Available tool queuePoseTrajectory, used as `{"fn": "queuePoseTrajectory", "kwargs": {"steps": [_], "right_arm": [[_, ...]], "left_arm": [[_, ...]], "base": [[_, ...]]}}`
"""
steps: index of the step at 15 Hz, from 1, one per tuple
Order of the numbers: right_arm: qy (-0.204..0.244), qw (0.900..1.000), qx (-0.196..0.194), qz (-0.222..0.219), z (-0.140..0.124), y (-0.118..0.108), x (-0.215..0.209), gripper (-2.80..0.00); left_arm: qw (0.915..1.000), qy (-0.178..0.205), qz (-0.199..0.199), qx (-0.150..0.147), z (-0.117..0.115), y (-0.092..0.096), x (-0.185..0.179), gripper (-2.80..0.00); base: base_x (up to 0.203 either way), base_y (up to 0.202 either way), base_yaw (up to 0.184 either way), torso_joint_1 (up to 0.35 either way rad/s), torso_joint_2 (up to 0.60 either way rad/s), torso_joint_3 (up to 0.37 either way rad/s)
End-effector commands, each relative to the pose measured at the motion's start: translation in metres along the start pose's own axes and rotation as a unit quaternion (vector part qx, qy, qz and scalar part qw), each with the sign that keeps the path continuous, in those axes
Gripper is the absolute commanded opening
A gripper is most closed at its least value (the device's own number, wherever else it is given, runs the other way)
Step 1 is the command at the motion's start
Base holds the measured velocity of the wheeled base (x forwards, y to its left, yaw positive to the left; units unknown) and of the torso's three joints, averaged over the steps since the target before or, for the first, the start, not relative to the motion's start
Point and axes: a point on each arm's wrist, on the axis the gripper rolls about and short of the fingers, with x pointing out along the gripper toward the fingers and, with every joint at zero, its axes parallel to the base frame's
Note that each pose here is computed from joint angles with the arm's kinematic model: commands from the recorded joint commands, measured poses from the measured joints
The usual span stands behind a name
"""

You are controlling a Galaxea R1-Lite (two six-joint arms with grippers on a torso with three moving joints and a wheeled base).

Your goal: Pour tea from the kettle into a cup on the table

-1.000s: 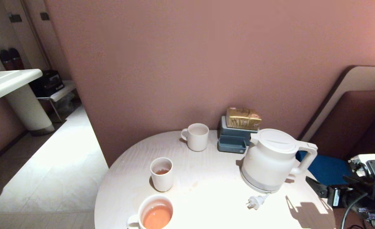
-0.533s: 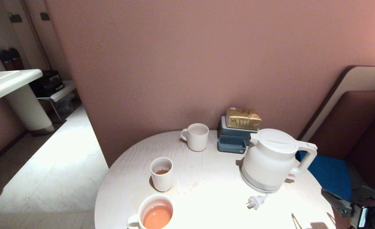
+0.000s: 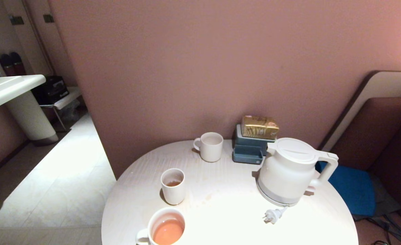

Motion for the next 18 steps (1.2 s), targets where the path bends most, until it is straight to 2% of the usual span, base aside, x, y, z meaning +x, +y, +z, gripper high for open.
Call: {"fn": "queuePoseTrajectory", "kwargs": {"steps": [1, 2, 5, 7, 9, 10, 12, 14, 15, 17, 18], "right_arm": [[-0.042, 0.999, 0.003, -0.002, -0.009, 0.002, -0.022, 0.00], [-0.048, 0.998, 0.028, -0.002, -0.006, 0.002, -0.023, 0.00], [-0.067, 0.995, -0.005, 0.069, -0.001, 0.005, -0.025, 0.00], [-0.060, 0.995, -0.007, 0.084, -0.004, 0.005, -0.023, 0.00], [-0.048, 0.992, -0.012, 0.116, -0.006, 0.005, -0.021, 0.00], [-0.042, 0.992, -0.009, 0.117, -0.007, 0.005, -0.020, 0.00], [-0.059, 0.992, -0.009, 0.111, -0.014, 0.004, -0.024, 0.00], [-0.085, 0.991, -0.015, 0.104, -0.030, 0.004, -0.036, 0.00], [-0.082, 0.991, -0.015, 0.101, -0.040, 0.004, -0.042, 0.00], [-0.063, 0.995, 0.011, 0.081, -0.049, 0.003, -0.045, 0.00], [-0.071, 0.995, 0.025, 0.070, -0.049, 0.003, -0.042, 0.00]], "left_arm": [[1.0000, 0.001, 0.000, 0.000, 0.000, 0.000, 0.000, -2.80], [1.0000, 0.000, -0.001, 0.000, 0.000, 0.000, 0.000, -2.80], [1.0000, 0.001, 0.000, 0.000, 0.000, 0.000, 0.000, -2.80], [1.0000, 0.000, 0.000, 0.000, 0.000, 0.000, 0.000, -2.80], [1.0000, 0.001, 0.000, 0.000, 0.000, 0.000, 0.000, -2.80], [1.0000, 0.000, 0.000, 0.000, 0.000, 0.000, 0.000, -2.80], [1.0000, 0.000, 0.000, 0.000, 0.000, 0.000, 0.000, -2.80], [1.0000, 0.000, 0.000, 0.000, 0.000, 0.000, 0.000, -2.80], [1.0000, 0.001, 0.000, 0.000, 0.000, 0.000, 0.000, -2.80], [1.0000, 0.001, 0.000, 0.000, 0.000, 0.000, 0.000, -2.80], [1.0000, 0.000, 0.000, 0.000, 0.000, 0.000, 0.000, -2.80]], "base": [[0.000, 0.000, 0.000, 0.000, 0.00, 0.000], [0.000, 0.000, 0.000, 0.000, 0.00, 0.000], [0.000, 0.000, 0.000, 0.000, 0.00, 0.000], [0.000, 0.000, 0.000, 0.000, 0.00, 0.000], [0.000, 0.000, 0.000, 0.000, 0.00, 0.000], [0.000, 0.000, 0.000, 0.000, 0.00, 0.000], [0.000, 0.000, 0.000, 0.000, 0.00, 0.000], [0.000, 0.000, 0.000, 0.000, 0.00, 0.000], [0.000, 0.000, 0.000, 0.000, 0.00, 0.000], [0.000, 0.000, 0.000, 0.000, 0.00, 0.000], [0.000, 0.000, 0.000, 0.000, 0.00, 0.000]]}}
